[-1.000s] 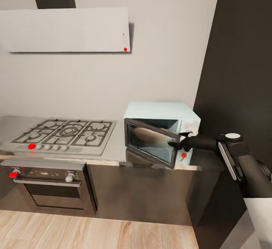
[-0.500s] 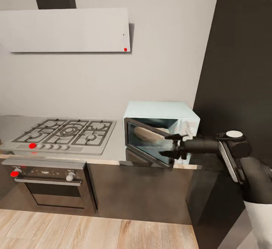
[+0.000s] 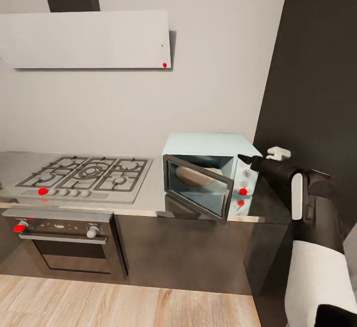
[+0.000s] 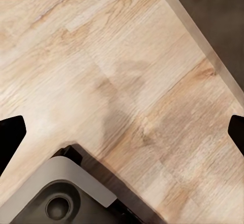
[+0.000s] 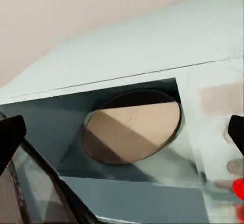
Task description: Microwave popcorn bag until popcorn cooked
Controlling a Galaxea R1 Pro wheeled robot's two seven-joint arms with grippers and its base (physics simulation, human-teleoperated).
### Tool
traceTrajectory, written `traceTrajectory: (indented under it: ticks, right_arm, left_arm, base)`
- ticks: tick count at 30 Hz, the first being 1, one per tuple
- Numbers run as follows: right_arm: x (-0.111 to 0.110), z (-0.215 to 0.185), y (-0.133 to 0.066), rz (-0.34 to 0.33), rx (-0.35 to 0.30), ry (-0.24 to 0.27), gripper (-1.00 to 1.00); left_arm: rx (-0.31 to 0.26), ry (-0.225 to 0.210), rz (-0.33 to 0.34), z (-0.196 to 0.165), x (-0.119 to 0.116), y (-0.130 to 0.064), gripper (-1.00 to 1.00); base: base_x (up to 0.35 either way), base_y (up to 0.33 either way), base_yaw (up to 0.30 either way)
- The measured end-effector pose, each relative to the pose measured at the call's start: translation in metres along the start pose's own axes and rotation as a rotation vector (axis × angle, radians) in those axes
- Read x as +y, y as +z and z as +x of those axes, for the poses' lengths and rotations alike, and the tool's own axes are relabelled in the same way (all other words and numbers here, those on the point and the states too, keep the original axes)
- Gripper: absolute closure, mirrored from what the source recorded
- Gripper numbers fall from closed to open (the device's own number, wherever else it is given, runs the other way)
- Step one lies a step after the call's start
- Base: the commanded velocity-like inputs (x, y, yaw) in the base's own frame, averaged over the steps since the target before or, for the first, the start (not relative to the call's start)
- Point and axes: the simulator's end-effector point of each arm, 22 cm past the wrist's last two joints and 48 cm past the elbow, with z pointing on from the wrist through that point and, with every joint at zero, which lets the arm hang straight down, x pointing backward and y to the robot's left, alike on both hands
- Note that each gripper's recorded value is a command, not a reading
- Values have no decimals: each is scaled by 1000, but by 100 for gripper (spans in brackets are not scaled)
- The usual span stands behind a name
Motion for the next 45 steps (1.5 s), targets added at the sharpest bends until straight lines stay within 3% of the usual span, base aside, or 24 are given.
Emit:
traceTrajectory:
  ticks: [1,4,6,7,8,17,27,34,38,40,44,45]
  right_arm:
    - [-16,6,11,65,31,20,-100]
    - [-30,25,25,130,91,44,-100]
    - [-31,51,38,152,161,40,-100]
    - [-43,79,47,221,235,28,-100]
    - [-47,88,47,240,255,23,-100]
    - [-57,107,44,260,287,37,-100]
    - [-51,115,45,250,306,30,-100]
    - [-33,131,49,229,359,-63,-100]
    - [-32,132,49,228,363,-70,-100]
    - [-21,137,52,193,371,-66,-100]
    - [24,151,55,14,401,-79,-100]
    - [27,152,55,0,404,-81,-100]
  left_arm:
    - [1,0,-1,1,0,0,-100]
    - [-7,0,-2,-1,1,0,-100]
    - [-10,0,-3,-1,1,0,-100]
    - [-11,0,-4,0,2,1,-100]
    - [-12,0,-3,0,1,1,-100]
    - [-13,1,-3,-1,1,1,-100]
    - [-13,10,4,0,-3,2,-100]
    - [-15,7,3,0,-2,2,-100]
    - [-15,8,3,0,-2,1,-100]
    - [-15,8,3,0,-2,2,-100]
    - [-15,8,2,0,-2,2,-100]
    - [-15,8,2,0,-2,2,-100]
  base:
    - [0,0,0]
    - [0,0,0]
    - [0,0,0]
    - [0,0,0]
    - [0,0,0]
    - [0,0,0]
    - [0,0,0]
    - [0,0,0]
    - [0,0,0]
    - [0,0,0]
    - [0,0,0]
    - [0,0,0]
